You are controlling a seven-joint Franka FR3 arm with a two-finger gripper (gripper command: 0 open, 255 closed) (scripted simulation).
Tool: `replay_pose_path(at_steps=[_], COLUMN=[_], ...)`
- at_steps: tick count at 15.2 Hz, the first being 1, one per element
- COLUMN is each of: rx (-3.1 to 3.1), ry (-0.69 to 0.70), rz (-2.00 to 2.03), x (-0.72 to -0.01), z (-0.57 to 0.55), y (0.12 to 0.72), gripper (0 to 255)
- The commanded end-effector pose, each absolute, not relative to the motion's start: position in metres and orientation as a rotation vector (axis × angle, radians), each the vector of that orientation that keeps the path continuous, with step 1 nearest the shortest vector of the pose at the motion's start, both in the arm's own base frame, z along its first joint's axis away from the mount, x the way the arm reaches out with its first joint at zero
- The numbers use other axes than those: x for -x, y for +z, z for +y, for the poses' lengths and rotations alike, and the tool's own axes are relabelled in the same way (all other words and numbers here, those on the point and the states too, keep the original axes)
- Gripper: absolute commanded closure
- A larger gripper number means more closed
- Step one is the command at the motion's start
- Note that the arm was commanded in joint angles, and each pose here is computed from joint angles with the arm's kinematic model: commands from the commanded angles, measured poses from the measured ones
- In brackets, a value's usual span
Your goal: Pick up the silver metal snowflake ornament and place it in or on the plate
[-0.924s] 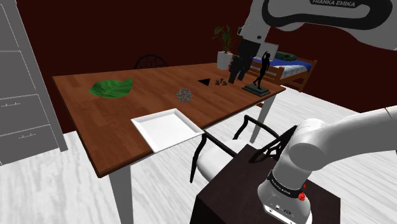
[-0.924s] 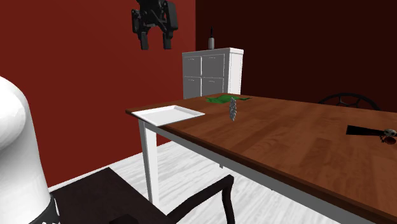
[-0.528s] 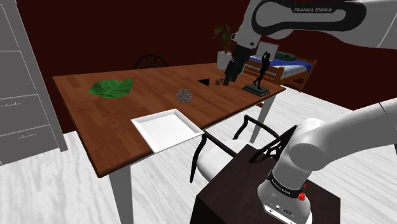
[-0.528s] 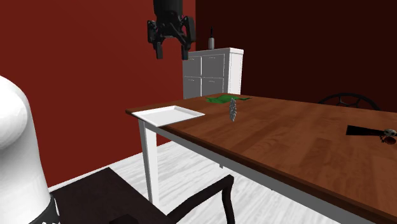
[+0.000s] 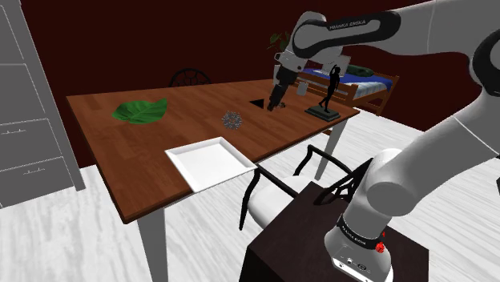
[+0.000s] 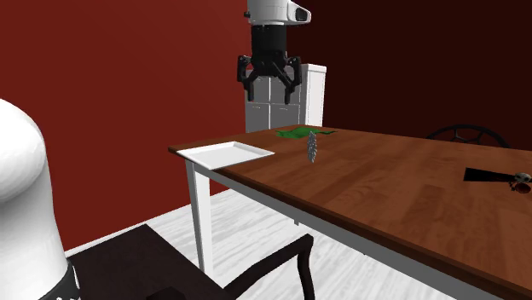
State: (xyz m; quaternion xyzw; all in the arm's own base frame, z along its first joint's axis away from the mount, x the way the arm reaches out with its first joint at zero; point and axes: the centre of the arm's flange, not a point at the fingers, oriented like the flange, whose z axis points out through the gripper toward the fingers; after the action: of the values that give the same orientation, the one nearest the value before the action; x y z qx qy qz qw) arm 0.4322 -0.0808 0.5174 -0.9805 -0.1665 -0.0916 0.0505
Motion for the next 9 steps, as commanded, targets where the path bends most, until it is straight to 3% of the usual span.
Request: replay_pose_path(at_steps=[1, 9], rx=[2.964, 2.863], ry=[-0.306, -0.398], rz=[-0.578, -0.832], x=[-0.45, -0.539], z=[-0.089, -0.115], y=[0.502, 0.456], gripper=[0, 0])
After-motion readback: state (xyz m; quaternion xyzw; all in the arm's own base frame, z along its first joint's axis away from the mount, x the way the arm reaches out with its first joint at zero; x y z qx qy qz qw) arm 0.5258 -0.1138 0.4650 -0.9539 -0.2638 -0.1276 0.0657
